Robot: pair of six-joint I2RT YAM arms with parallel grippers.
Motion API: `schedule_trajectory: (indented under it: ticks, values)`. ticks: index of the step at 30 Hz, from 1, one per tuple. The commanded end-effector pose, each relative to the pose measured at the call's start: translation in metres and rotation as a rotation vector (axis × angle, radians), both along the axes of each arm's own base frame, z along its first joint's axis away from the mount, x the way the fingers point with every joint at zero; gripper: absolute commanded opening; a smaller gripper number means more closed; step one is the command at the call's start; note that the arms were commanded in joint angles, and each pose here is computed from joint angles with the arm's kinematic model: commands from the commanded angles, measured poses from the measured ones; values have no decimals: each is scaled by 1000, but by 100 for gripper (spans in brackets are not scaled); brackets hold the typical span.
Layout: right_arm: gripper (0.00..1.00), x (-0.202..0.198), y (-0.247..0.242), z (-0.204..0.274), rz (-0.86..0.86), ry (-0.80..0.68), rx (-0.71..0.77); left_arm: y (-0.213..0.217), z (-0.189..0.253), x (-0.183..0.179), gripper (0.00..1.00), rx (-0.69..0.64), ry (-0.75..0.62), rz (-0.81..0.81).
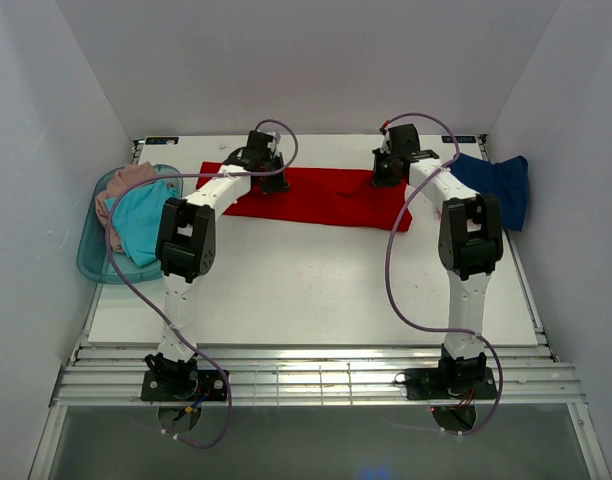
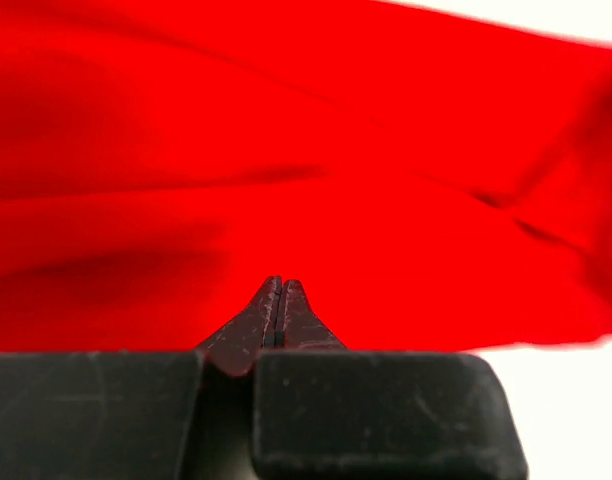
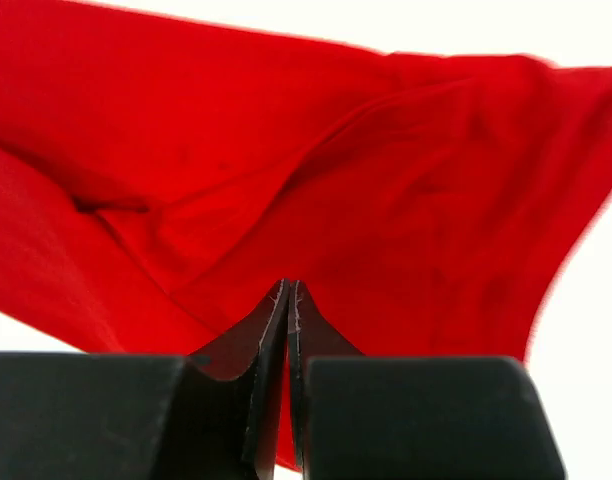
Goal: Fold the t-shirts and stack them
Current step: Fold the other side of the tshirt into a rectangle
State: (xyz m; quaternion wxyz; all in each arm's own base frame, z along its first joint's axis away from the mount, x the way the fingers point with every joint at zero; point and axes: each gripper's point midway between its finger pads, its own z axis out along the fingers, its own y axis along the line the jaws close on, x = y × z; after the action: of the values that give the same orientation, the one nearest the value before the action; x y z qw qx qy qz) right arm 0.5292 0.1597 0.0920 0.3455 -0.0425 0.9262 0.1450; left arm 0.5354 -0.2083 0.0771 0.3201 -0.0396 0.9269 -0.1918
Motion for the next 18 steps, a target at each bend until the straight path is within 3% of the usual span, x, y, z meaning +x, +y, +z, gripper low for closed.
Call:
schedule_trajectory:
  ticks: [1, 18]
  values:
    - [8, -7, 25, -9, 78, 30, 69, -28, 32, 9, 0, -62, -87, -49]
    - [8, -4, 53, -36, 131, 98, 116, -28, -41, -4, 0, -10, 10, -62]
